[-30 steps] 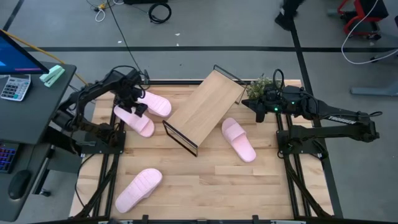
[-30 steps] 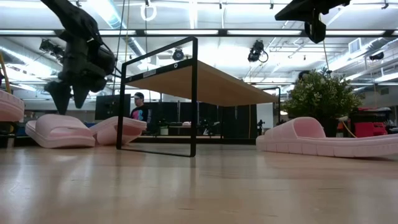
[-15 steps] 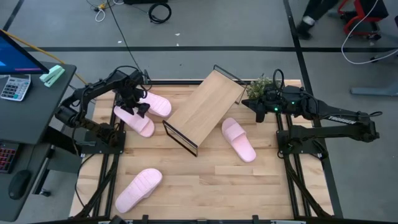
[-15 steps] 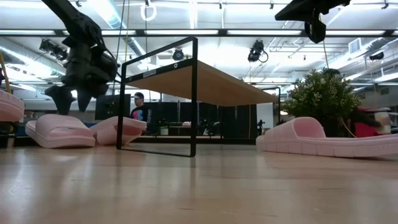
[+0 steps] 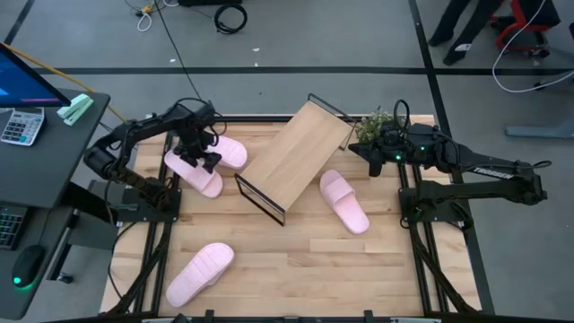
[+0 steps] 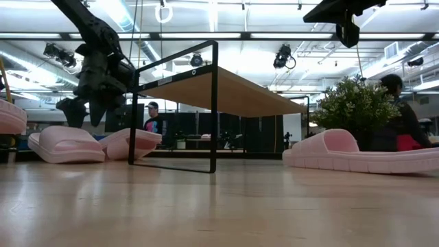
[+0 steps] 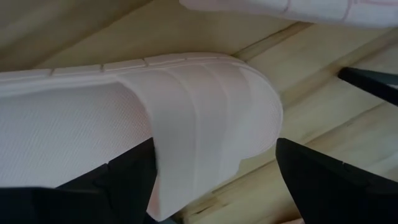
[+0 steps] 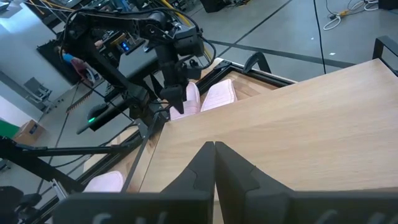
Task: Pick and place slides into the shelf
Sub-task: Put the middle left pink slide on the shelf
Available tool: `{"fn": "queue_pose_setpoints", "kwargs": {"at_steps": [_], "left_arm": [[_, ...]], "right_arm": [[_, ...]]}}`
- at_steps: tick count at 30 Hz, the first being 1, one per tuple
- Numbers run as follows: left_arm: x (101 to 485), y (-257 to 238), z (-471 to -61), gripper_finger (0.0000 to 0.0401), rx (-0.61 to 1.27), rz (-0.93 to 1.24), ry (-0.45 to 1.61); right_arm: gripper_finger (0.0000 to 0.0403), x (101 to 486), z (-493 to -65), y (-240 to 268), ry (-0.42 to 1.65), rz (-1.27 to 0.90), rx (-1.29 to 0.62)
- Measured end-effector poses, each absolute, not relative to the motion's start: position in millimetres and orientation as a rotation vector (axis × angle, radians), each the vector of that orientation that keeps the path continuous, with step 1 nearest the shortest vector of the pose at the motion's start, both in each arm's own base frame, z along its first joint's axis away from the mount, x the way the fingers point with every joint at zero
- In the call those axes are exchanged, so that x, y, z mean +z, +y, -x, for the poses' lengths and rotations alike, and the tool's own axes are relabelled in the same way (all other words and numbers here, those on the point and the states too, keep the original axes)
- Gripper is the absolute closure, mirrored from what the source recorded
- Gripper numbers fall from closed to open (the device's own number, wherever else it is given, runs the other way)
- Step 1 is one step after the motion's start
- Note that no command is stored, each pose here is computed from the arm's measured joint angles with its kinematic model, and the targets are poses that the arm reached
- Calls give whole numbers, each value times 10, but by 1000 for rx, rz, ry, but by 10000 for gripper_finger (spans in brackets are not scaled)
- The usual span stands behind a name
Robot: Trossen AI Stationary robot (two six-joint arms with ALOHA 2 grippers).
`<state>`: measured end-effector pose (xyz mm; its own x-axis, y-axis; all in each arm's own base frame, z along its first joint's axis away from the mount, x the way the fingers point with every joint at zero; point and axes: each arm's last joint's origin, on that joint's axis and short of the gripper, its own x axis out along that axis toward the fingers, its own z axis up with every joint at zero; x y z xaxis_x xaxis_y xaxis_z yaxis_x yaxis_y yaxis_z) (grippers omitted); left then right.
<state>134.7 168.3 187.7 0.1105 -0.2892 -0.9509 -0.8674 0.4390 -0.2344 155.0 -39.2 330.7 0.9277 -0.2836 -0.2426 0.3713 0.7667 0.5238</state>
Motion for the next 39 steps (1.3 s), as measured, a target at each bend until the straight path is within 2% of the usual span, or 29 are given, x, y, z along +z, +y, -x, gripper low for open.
{"fn": "queue_pose_setpoints", "kwargs": {"at_steps": [7, 13, 19, 26, 31, 39], "left_arm": [[1766, 1592, -1353, 81, 575, 1103, 1478], [1513, 1424, -1259, 124, 569, 1139, 1536], [1431, 1372, -1210, 207, 576, 1138, 1549], [1560, 1412, -1262, 318, 549, 1140, 1492], [1617, 1433, -1284, 382, 533, 1139, 1450], [1697, 1376, -1236, 379, 516, 1124, 1463]], "right_arm": [[386, 3307, -1550, -392, 153, -599, -357], [386, 3307, -1550, -392, 153, -600, -358], [386, 3306, -1550, -392, 153, -600, -358], [386, 3306, -1550, -393, 154, -599, -358], [386, 3305, -1550, -393, 154, -600, -358], [386, 3284, -1545, -391, 176, -601, -365]]}}
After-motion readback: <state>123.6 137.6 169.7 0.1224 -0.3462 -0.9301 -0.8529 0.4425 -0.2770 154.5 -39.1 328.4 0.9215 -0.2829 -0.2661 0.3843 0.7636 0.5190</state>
